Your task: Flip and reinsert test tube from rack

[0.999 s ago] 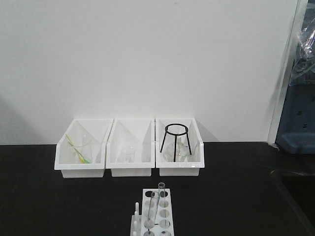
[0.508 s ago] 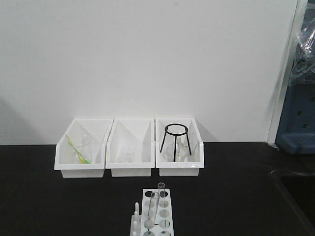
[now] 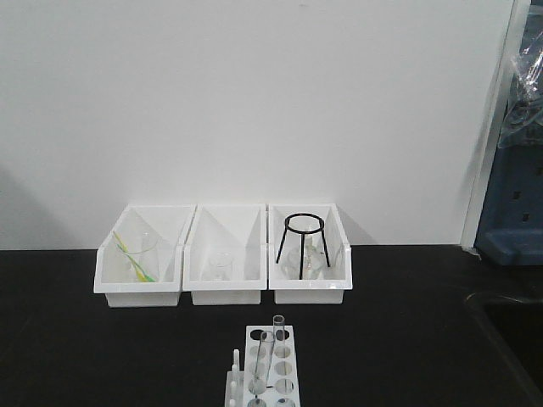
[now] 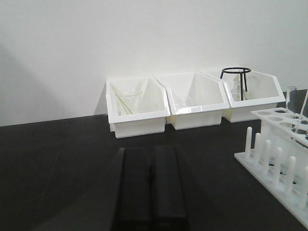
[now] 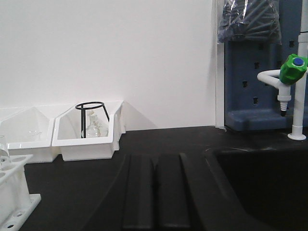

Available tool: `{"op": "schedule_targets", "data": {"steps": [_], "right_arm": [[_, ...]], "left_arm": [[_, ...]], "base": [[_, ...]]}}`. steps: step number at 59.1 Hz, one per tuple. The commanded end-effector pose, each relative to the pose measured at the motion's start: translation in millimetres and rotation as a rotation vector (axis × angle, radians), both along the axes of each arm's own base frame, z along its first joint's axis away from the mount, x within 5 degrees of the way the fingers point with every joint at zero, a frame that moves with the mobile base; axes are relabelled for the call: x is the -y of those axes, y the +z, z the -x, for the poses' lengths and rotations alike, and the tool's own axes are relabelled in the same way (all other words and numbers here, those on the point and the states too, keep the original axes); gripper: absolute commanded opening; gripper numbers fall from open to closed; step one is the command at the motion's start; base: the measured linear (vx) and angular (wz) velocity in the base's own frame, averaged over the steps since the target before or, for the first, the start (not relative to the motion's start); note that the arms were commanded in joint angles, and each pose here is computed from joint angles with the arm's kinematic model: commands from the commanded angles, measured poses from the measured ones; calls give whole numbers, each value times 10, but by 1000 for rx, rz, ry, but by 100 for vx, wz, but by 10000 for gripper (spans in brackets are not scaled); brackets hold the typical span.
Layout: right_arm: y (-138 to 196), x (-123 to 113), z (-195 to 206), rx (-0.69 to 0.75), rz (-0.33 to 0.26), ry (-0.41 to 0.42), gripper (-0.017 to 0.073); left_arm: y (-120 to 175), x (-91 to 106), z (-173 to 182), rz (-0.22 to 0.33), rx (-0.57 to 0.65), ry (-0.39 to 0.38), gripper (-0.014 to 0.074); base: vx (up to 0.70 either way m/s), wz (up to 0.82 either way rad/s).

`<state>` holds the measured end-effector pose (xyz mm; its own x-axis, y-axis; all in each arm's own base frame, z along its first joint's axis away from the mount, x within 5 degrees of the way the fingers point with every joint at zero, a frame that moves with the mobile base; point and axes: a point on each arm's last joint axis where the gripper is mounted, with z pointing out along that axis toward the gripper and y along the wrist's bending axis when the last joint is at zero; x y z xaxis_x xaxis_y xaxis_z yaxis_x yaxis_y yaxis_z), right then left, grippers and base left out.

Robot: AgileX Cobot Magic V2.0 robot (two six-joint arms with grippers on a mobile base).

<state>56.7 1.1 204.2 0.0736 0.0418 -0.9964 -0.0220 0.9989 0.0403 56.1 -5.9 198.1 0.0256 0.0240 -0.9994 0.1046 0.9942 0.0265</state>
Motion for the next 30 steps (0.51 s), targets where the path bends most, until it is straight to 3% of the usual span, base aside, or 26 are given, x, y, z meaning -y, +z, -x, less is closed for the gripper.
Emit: {"op": "schedule_targets", "data": {"steps": [1,30], "right_arm": [[66,-8,18,84,7,7,-11],[66,-8,18,84,7,7,-11]], "left_arm": [[98,-1,14,12,94,0,-6],[98,-1,14,12,94,0,-6]], "base": [[0,0],[0,0]]}}
